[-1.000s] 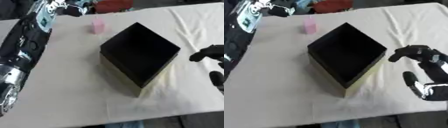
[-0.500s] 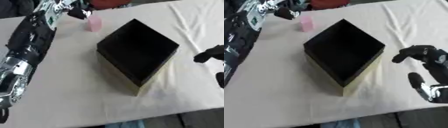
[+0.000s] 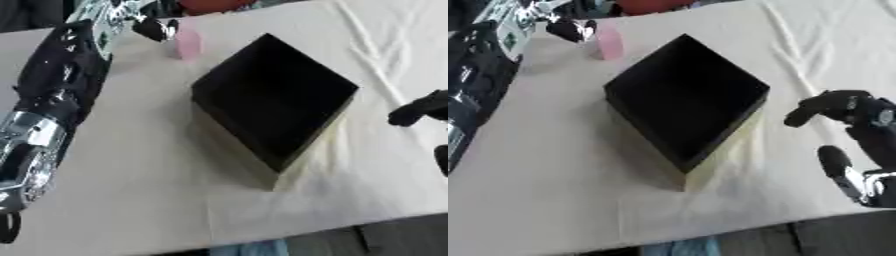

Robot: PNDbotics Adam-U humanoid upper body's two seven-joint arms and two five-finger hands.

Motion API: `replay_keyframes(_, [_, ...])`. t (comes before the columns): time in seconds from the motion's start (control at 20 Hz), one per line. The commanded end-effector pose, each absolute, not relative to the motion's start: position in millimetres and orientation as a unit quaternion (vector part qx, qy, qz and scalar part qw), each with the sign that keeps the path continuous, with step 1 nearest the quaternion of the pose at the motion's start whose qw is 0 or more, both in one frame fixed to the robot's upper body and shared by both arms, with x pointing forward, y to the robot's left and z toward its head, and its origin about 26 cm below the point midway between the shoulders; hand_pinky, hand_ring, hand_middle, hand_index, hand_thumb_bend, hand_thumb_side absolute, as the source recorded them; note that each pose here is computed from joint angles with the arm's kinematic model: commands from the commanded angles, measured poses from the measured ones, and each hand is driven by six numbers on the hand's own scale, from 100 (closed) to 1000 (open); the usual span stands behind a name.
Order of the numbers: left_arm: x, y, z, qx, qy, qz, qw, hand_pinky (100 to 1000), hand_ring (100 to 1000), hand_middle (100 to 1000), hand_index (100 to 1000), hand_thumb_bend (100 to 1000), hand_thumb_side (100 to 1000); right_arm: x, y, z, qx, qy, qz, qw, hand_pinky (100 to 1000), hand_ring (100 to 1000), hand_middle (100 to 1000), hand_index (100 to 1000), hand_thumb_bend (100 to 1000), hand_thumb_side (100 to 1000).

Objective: Pick up objects on the table and place them in the box.

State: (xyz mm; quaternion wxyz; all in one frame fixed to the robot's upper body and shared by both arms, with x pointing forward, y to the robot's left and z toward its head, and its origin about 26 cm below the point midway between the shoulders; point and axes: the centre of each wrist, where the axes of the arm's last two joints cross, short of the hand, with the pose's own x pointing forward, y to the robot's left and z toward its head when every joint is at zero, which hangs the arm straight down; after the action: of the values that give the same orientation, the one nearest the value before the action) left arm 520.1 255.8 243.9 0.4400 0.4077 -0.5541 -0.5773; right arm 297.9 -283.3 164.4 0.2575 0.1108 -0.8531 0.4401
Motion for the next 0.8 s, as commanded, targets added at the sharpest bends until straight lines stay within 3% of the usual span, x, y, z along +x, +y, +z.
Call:
replay_keyframes(0.05, [519.2, 267.9, 260.5, 0.439, -0.552, -0.559, 0.436, 682, 652, 685, 813, 100, 301, 298.6, -282.5, 171.0, 0.111, -0.843, 0.488, 0.197, 747, 700, 630, 850, 100, 402])
replay_keyframes(0.25, [519.4, 269.8, 255.2, 0.450, -0.550, -0.549, 0.441, 671, 634, 665, 807, 100, 298, 298.9, -281.7, 171.3, 0.112, -0.843, 0.489, 0.195, 747, 699, 630, 850, 100, 403])
replay_keyframes(0.5, [519.4, 272.6, 248.9, 0.454, -0.548, -0.541, 0.448, 675, 640, 668, 821, 100, 378, 299.6, -280.7, 172.2, 0.114, -0.843, 0.490, 0.192, 747, 699, 629, 850, 100, 404])
replay_keyframes(0.8, [519.1, 273.3, 245.1, 0.466, -0.556, -0.524, 0.446, 680, 649, 680, 832, 100, 340, 300.1, -280.1, 173.0, 0.115, -0.843, 0.490, 0.189, 747, 698, 628, 850, 100, 404])
